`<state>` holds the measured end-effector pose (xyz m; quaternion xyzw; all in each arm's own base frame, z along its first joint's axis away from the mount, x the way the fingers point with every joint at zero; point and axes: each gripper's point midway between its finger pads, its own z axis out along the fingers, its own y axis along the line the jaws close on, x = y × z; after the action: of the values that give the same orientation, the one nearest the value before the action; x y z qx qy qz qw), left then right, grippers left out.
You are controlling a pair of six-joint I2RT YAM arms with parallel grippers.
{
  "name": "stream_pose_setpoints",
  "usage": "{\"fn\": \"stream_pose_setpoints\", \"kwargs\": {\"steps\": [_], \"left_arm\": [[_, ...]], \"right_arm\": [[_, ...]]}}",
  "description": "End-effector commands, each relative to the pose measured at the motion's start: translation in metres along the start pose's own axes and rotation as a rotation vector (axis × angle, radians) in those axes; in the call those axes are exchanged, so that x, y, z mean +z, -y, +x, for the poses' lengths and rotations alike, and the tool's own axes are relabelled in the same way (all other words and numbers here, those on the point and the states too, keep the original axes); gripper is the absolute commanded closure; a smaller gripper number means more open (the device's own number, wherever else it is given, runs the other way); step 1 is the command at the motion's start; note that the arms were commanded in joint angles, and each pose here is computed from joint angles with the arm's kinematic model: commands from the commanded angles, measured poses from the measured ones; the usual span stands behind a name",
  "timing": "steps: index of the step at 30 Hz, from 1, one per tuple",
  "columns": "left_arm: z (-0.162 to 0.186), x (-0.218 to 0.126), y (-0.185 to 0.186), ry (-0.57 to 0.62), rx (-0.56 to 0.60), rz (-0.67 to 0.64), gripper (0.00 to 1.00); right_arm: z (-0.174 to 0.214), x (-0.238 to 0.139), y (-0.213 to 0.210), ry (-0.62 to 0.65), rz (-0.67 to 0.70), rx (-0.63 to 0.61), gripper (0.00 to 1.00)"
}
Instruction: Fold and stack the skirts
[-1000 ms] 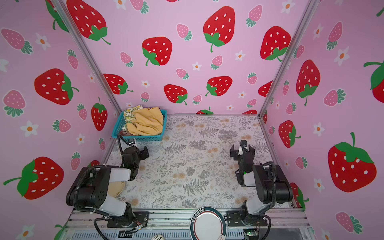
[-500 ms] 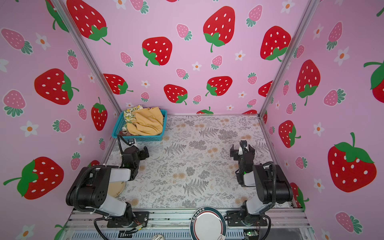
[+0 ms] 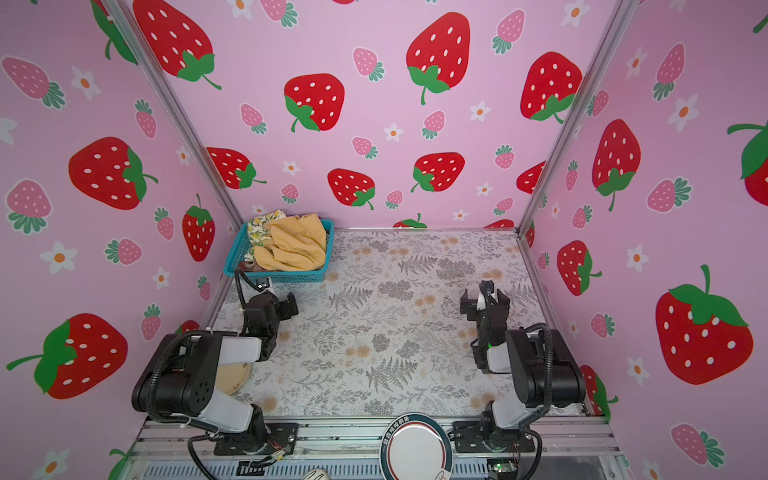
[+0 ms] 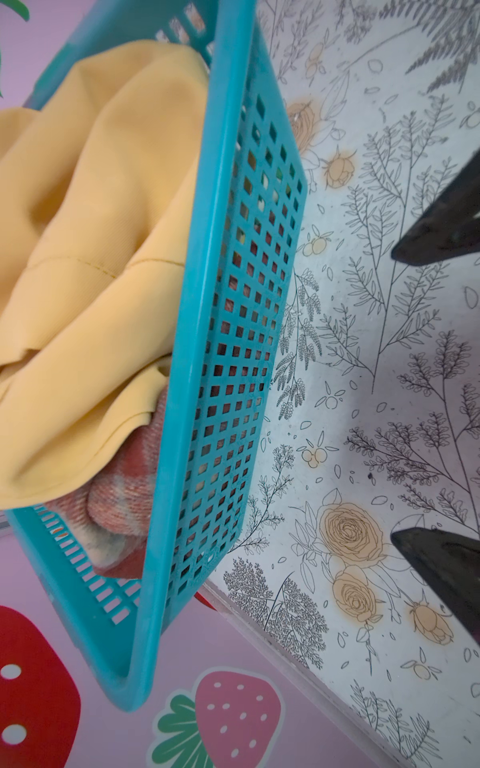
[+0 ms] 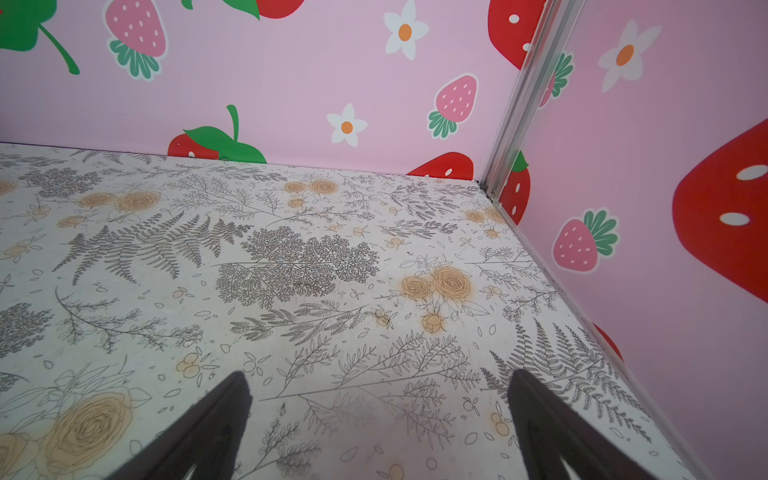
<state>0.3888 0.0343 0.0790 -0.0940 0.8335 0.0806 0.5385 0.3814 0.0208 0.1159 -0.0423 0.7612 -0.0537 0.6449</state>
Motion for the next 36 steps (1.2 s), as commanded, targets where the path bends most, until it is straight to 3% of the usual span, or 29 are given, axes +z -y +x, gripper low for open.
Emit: {"fn": "stream_pose_setpoints", "kwargs": {"steps": [1,10,14,18,24,28,33,36], "left_arm": [[-0.012,0.002,0.0,0.03,-0.009,-0.009,0.01],[-0.025,-0.024,-0.01,0.133,-0.025,-0.071,0.01],[-0.037,-0.031,-0.002,0.0,0.034,-0.043,0.01],[-0.059,-0.046,0.004,-0.077,0.003,-0.003,0.01],[-0.125,-0.07,0.018,-0.041,-0.154,0.088,0.01],[-0.158,-0.048,0.023,-0.134,-0.176,0.074,0.01],[-0.149,0.007,0.037,-0.387,-0.229,0.129,0.01],[-0.15,0.032,0.045,-0.397,-0.25,0.169,0.01]], "right_arm": [[-0.004,0.002,0.0,0.013,0.003,-0.001,0.0],[-0.024,-0.028,0.023,0.08,0.201,0.023,0.0],[-0.036,-0.041,0.021,0.093,0.239,0.024,0.0],[-0.044,-0.039,0.009,0.032,0.204,0.05,0.0],[-0.079,-0.042,-0.022,0.059,0.038,0.088,0.0],[-0.104,-0.038,-0.041,0.047,-0.066,0.148,0.0],[-0.128,-0.029,-0.06,-0.009,-0.157,0.151,0.0],[-0.136,-0.025,-0.065,-0.033,-0.179,0.145,0.0]]}}
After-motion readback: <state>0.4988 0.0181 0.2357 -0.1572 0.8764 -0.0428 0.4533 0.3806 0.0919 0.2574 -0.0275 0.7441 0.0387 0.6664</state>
